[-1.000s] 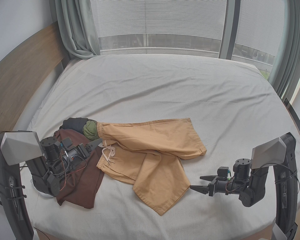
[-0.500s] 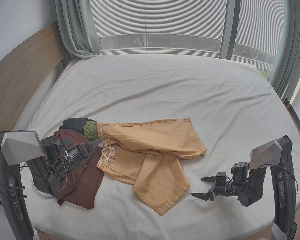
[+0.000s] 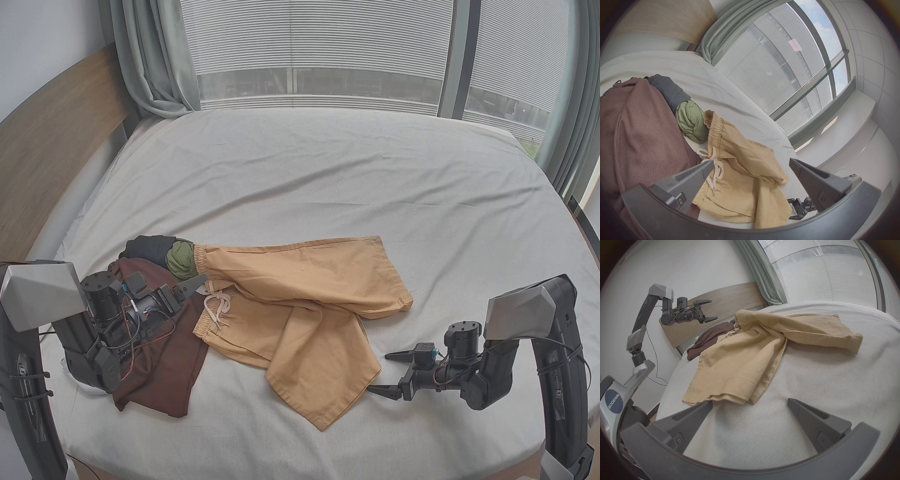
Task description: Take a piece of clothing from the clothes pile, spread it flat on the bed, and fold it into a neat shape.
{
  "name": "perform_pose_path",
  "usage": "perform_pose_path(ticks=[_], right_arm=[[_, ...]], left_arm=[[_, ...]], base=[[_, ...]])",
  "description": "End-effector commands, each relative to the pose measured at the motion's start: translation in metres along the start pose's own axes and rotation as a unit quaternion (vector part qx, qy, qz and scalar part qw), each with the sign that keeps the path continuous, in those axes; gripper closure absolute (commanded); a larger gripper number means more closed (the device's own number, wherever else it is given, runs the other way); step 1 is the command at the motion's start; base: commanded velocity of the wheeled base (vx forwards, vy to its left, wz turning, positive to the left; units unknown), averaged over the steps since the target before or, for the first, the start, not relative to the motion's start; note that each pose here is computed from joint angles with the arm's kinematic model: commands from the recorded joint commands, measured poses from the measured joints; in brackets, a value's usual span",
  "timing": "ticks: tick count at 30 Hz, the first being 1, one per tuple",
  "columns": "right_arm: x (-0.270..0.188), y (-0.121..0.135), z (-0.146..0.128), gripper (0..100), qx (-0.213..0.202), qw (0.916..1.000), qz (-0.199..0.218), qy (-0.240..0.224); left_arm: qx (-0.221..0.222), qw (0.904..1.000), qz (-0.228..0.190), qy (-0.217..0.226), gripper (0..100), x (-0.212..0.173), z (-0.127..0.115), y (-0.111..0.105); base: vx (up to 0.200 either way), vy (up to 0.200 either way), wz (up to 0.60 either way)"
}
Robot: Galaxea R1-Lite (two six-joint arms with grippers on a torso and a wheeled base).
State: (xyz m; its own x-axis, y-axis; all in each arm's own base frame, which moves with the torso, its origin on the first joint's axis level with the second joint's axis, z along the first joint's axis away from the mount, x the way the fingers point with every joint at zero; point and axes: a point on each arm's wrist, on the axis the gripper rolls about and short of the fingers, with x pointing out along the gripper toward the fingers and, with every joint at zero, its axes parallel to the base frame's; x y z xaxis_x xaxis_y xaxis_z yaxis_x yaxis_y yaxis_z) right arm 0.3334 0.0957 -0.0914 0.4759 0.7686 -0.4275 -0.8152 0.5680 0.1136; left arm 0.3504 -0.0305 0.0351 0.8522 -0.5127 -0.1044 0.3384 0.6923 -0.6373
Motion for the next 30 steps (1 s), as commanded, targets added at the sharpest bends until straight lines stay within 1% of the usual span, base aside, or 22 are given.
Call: perform_pose_path(ticks=[1,8,12,18,19,26,30], right_arm=[[0.009,-0.001,0.004,0,-0.006,1.0,-0.006,0.002],[0.019,-0.013,0.02,0,-0.018,0.9988,-0.042,-0.016],[0.018,-0.012,0.021,0,-0.005,0.999,-0.042,-0.015],[0.018,-0.013,0.018,0,0.002,0.9991,-0.043,-0.005],[0.018,-0.013,0.016,100,0.004,0.9991,-0.042,-0.004],[0.014,-0.012,0.01,100,0.01,0.9985,-0.053,0.008],[0.01,-0.016,0.011,100,0.009,0.9982,-0.06,0.006]], left_arm=[[0.002,1.0,-0.003,-0.003,0,-0.001,0.002,-0.003],[0.004,1.0,-0.006,-0.005,0,-0.001,0.003,-0.005],[0.004,1.0,-0.005,-0.006,0,-0.001,0.004,-0.005],[0.004,1.0,-0.006,-0.005,0,0.0,0.003,-0.006],[0.004,1.0,-0.006,-0.005,0,0.0,0.003,-0.006],[0.004,1.0,-0.007,-0.005,0,0.0,0.003,-0.006],[0.004,1.0,-0.007,-0.005,0,0.0,0.003,-0.006]], base=[[0.0,0.0,0.0],[0.0,0.0,0.0],[0.0,0.0,0.0],[0.0,0.0,0.0],[0.0,0.0,0.0],[0.0,0.0,0.0],[0.0,0.0,0.0]])
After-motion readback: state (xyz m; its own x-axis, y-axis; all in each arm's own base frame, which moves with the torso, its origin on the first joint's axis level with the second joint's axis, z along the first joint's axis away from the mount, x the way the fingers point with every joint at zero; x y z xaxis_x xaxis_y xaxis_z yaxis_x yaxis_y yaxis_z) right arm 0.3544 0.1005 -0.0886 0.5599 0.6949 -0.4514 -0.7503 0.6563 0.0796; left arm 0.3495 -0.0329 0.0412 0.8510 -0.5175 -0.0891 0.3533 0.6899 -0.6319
